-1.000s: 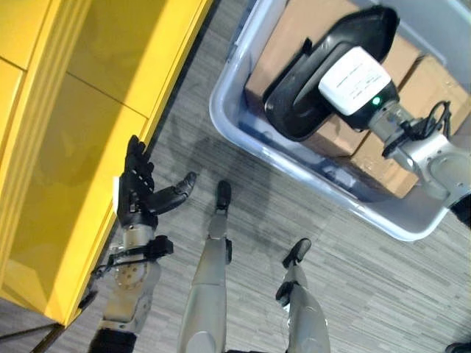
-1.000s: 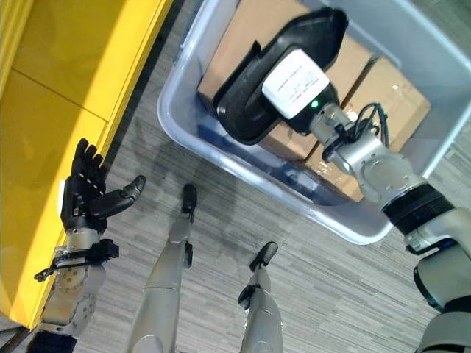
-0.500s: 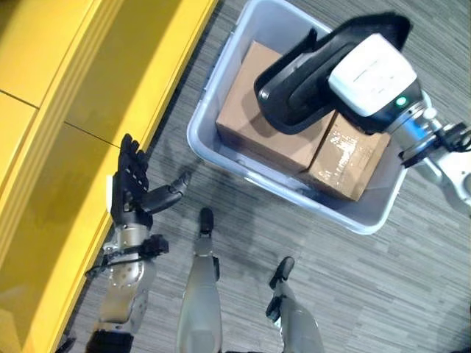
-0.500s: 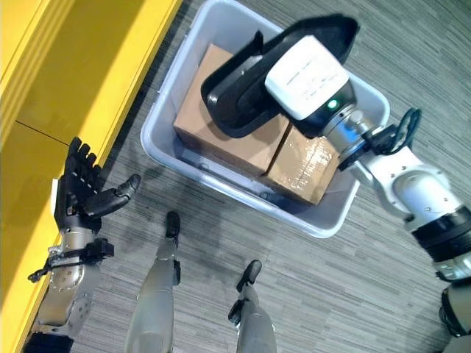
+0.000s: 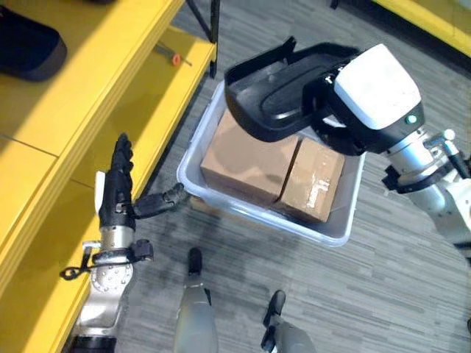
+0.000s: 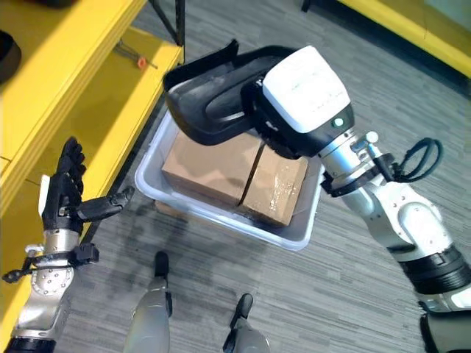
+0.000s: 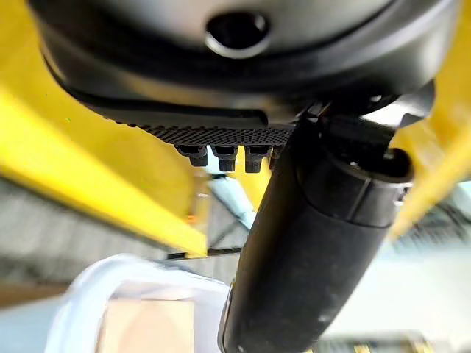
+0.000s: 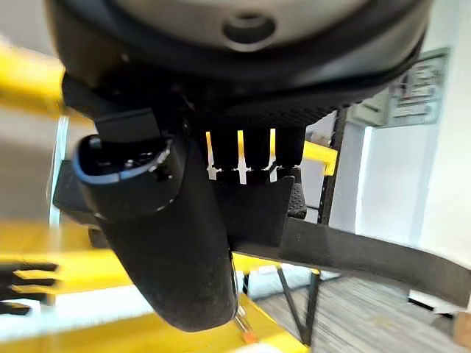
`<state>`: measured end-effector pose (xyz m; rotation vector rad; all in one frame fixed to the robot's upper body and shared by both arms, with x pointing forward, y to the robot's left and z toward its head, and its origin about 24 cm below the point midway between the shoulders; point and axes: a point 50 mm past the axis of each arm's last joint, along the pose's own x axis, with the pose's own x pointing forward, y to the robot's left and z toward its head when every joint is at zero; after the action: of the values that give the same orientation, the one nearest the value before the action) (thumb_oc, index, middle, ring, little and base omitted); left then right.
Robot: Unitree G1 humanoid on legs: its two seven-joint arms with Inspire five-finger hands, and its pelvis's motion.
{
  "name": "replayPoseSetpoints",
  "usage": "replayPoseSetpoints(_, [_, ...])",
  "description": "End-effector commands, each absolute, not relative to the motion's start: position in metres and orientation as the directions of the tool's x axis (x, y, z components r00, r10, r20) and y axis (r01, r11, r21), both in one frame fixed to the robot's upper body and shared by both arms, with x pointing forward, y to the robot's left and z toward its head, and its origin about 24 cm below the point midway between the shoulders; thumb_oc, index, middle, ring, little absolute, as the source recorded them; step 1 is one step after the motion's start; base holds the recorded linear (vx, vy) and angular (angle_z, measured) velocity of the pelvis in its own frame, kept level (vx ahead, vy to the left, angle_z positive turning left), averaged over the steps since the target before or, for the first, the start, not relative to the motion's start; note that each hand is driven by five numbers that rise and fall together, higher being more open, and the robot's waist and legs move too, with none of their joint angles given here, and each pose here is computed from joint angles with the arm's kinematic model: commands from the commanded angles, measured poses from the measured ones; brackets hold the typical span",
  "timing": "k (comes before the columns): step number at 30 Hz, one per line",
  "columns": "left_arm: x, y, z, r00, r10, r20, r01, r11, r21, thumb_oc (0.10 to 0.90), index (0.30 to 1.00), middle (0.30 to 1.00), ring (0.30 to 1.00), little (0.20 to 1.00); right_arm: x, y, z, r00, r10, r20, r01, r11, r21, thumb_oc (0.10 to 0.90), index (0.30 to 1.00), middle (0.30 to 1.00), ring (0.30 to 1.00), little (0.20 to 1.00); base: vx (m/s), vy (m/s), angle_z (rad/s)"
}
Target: Move parts from the plastic box to the shelf.
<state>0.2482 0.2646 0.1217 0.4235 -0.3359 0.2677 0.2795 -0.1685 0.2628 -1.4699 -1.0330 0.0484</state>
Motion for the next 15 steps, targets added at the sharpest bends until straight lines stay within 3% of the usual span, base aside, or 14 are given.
replayPoseSetpoints(1, [0.246,0.243,0.147,0.832,0.02,0.554,-0.353,0.79,0.501,0.9,1.0,1.0,1.0,1.0,0.281,-0.16,0.269,0.542,0.588,0.6,0.511,0.336,-0.791,0.4,0.3,0.3,0.3,0.3,-0.02,-0.003,-0.15])
replayPoseSetpoints(6, [0.251,0.232,0.16,0.786,-0.075,0.614,-0.398,0.699,0.595,0.9,1.0,1.0,1.0,1.0,0.282,-0.152,0.264,0.536,0.588,0.606,0.426,0.432,-0.795,0.4,0.3,0.3,0.3,0.3,0.0,-0.012,-0.16])
replayPoseSetpoints(8, [0.256,0.225,0.167,0.741,-0.184,0.646,-0.472,0.543,0.695,0.9,1.0,1.0,1.0,1.0,0.282,-0.144,0.263,0.515,0.594,0.617,0.369,0.496,-0.786,0.4,0.3,0.3,0.3,0.3,0.02,-0.015,-0.26])
replayPoseSetpoints(15, [0.26,0.21,0.174,0.663,-0.297,0.687,-0.557,0.418,0.718,0.9,1.0,1.0,1.0,1.0,0.279,-0.139,0.262,0.49,0.606,0.627,0.333,0.534,-0.777,0.4,0.3,0.3,0.3,0.3,0.02,0.003,-0.16])
